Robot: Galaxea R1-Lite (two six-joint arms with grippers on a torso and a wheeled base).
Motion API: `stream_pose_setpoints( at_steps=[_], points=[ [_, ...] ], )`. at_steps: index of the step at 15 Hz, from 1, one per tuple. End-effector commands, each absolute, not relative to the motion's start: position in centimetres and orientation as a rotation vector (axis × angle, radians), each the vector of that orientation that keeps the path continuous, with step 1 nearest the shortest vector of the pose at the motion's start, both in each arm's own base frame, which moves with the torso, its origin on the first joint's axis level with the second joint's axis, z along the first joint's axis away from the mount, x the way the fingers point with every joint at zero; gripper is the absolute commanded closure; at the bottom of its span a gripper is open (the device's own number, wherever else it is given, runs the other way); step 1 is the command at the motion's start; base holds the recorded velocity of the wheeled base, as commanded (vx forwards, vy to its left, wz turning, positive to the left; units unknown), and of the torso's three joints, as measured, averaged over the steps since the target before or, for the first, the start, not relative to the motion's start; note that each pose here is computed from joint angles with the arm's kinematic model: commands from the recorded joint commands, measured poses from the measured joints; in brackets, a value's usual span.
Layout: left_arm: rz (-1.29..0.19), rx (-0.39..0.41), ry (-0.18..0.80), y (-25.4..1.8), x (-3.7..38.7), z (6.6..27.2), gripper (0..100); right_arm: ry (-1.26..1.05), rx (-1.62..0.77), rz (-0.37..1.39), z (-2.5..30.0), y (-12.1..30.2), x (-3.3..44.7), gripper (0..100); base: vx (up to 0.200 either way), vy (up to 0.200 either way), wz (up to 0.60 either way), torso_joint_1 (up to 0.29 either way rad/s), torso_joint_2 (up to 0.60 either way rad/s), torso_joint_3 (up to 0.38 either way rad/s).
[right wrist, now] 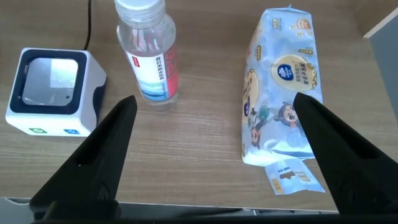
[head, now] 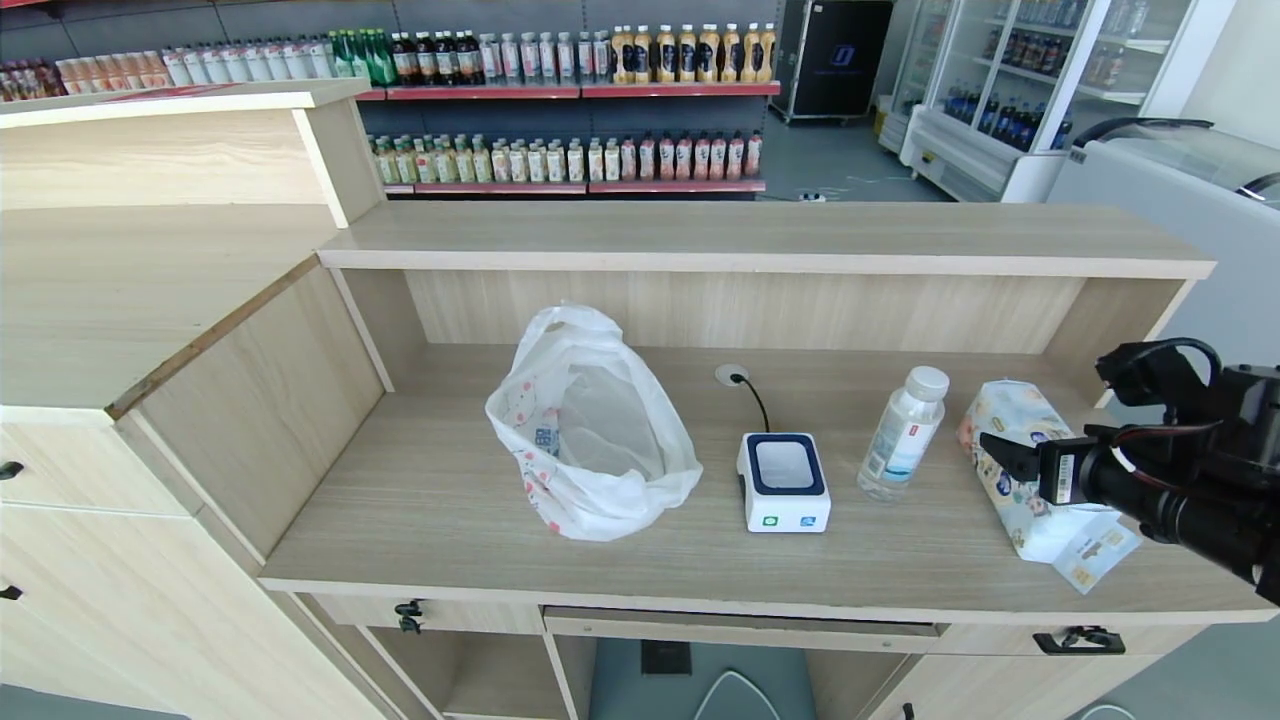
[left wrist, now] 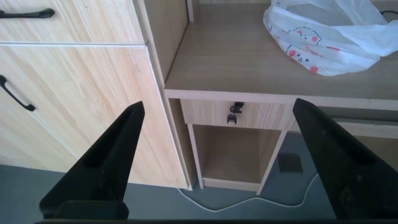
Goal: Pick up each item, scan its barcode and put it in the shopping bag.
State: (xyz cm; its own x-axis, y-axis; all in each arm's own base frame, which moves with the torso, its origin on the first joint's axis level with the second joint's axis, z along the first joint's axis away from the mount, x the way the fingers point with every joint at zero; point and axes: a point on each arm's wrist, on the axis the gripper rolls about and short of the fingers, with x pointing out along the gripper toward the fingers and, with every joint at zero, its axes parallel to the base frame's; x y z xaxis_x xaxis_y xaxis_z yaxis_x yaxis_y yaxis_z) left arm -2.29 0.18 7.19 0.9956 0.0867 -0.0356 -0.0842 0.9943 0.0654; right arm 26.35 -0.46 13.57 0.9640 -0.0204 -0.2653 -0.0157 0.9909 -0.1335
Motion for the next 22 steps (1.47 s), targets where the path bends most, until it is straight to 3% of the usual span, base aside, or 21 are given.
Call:
stream_pose_setpoints(
  at_steps=[1,6,12,22],
  points=[
    [0.086,0.064,0.038,0.2,-2.3,7.2,0,0.309,-0.130,0.020,10.3,-0.9,28.8,0,0.000,0.000,0.00,0.000,0.00,0.000],
    [0.086,0.064,0.038,0.2,-2.3,7.2,0,0.359,-0.113,0.079,7.2,-0.8,30.9,0,0.000,0.000,0.00,0.000,0.00,0.000],
    [0.086,0.064,0.038,0.2,-2.3,7.2,0,0.256,-0.114,0.182,8.1,1.2,35.8,0,0.000,0.000,0.00,0.000,0.00,0.000],
    [0.086,0.064,0.038,0.2,-2.3,7.2,0,0.218,-0.129,0.280,5.6,2.8,38.6,0,0.000,0.000,0.00,0.000,0.00,0.000]
  ],
)
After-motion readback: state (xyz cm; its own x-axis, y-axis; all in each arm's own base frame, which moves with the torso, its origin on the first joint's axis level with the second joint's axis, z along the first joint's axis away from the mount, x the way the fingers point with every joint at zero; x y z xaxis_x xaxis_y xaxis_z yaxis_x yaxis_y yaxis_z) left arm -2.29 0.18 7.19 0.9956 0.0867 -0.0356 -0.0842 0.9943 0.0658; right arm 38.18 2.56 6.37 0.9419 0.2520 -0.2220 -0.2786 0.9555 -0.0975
